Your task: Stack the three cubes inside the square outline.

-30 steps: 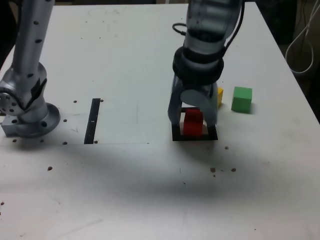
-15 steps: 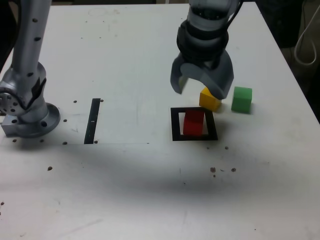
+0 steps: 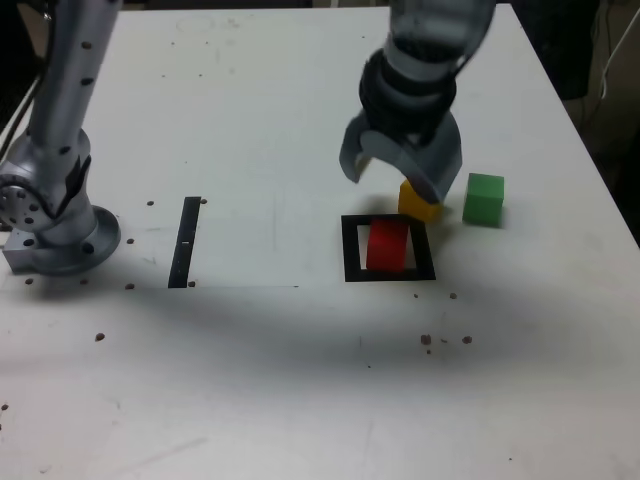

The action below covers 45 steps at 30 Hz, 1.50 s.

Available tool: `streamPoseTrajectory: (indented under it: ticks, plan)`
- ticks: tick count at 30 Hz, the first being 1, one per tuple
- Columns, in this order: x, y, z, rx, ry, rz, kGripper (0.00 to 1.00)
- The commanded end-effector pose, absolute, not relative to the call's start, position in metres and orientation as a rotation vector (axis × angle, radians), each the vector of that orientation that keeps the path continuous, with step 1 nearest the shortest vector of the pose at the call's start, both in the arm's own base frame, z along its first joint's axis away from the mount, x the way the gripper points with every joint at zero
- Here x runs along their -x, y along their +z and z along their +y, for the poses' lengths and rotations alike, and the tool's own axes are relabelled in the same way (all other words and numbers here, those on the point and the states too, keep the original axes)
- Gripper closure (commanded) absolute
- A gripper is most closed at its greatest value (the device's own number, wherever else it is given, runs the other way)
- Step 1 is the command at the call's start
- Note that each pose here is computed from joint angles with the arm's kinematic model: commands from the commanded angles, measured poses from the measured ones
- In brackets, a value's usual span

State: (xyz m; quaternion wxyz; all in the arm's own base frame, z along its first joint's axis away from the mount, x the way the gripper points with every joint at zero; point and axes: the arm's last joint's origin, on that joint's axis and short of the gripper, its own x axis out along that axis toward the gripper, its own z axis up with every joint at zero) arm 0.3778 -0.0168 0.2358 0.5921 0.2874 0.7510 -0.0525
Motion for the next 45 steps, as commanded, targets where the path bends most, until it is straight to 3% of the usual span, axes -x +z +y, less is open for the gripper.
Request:
streamPoseTrajectory:
  ticks: [1,6,12,24,45]
  plan:
    - [-0.383,0.230,-0.017,-0.668,-0.126,1.752,0.11]
    - [-0.392,0.217,-0.018,-0.670,-0.135,1.765,0.11]
    - [-0.394,0.215,-0.018,-0.670,-0.137,1.764,0.15]
    - [-0.395,0.212,-0.018,-0.669,-0.139,1.761,0.48]
    - [-0.403,0.208,-0.020,-0.638,-0.211,1.729,0.71]
